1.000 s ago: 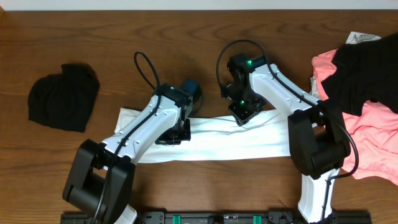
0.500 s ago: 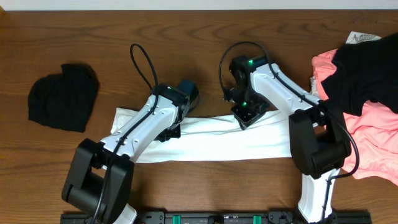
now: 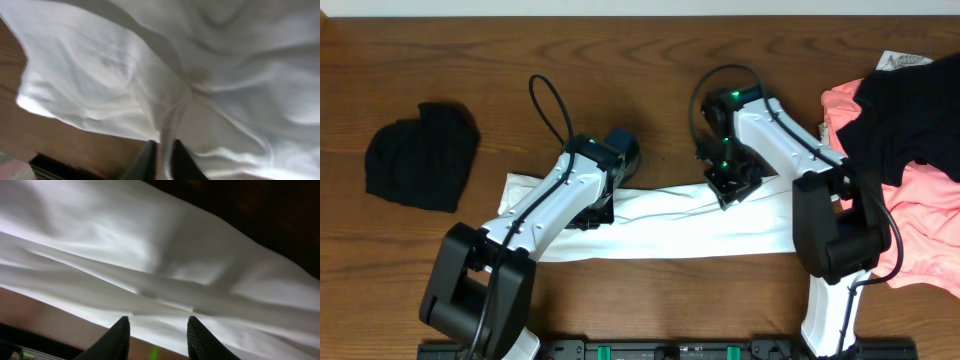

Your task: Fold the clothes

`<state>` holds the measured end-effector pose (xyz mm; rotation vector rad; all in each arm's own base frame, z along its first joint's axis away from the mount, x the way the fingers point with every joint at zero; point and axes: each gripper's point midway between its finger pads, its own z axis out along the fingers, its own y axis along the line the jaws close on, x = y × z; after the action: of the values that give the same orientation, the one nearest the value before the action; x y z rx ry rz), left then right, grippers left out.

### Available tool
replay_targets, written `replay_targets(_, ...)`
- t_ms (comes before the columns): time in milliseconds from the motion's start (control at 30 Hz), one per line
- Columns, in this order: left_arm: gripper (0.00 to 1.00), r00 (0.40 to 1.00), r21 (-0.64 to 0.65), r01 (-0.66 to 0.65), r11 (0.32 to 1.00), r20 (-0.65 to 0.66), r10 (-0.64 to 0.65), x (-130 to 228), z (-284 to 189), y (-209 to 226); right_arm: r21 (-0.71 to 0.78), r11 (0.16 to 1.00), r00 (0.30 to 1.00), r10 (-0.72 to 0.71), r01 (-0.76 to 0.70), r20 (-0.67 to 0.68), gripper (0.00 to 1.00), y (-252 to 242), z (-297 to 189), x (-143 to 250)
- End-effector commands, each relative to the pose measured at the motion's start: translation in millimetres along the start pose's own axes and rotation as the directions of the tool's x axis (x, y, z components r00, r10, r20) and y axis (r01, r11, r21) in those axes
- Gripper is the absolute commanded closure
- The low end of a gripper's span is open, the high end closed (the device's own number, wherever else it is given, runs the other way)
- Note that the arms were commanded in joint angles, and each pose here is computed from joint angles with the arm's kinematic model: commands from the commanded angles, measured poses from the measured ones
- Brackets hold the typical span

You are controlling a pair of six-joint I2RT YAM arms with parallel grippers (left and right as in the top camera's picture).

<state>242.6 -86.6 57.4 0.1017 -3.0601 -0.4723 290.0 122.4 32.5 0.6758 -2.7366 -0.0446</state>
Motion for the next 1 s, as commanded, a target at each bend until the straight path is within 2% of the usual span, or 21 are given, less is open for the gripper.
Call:
replay_targets(0, 0.79, 0.999, 0.036, 0.007, 0.999, -0.045, -0.006, 9, 2, -5, 0.01, 0.997, 0.997, 0.075, -0.075, 0.022, 0.62, -14, -8, 5)
replay_targets(33, 0.71, 0.998, 0.044, 0.008, 0.999, -0.055, -0.005, 10, 2, -7, 0.005, 0.996, 0.996, 0.09, -0.09, 0.016, 0.62, -19, -5, 7)
replay_targets(167, 0.57, 0.998, 0.039, 0.005, 0.999, -0.066, -0.003, 13, 2, -5, -0.004, 0.993, 0.993, 0.115, -0.115, 0.002, 0.58, -25, 4, 12)
replay_targets(433, 0.51, 1.0, 0.068, 0.009, 0.998, -0.022, -0.007, 2, 2, -12, -0.018, 0.988, 0.988, 0.156, -0.156, 0.003, 0.55, -39, 35, 18)
replay_targets(567, 0.5, 0.998, 0.094, -0.027, 0.995, 0.052, 0.022, -15, 1, -20, -0.022, 0.985, 0.986, 0.168, -0.168, 0.003, 0.55, -42, 41, 20)
replay_targets(733, 0.5, 0.989, 0.058, -0.012, 0.998, 0.148, 0.004, -36, -1, -16, -0.023, 0.985, 0.985, 0.173, -0.173, 0.009, 0.55, -44, 41, 19)
replay_targets(833, 0.64, 0.986, 0.054, -0.007, 0.999, 0.166, -0.002, -38, -6, -13, -0.023, 0.985, 0.985, 0.173, -0.173, 0.01, 0.55, -45, 41, 19)
replay_targets(967, 0.64, 0.961, 0.064, 0.027, 0.998, 0.272, -0.044, -47, -32, 0, -0.022, 0.984, 0.984, 0.175, -0.174, 0.026, 0.55, -46, 41, 15)
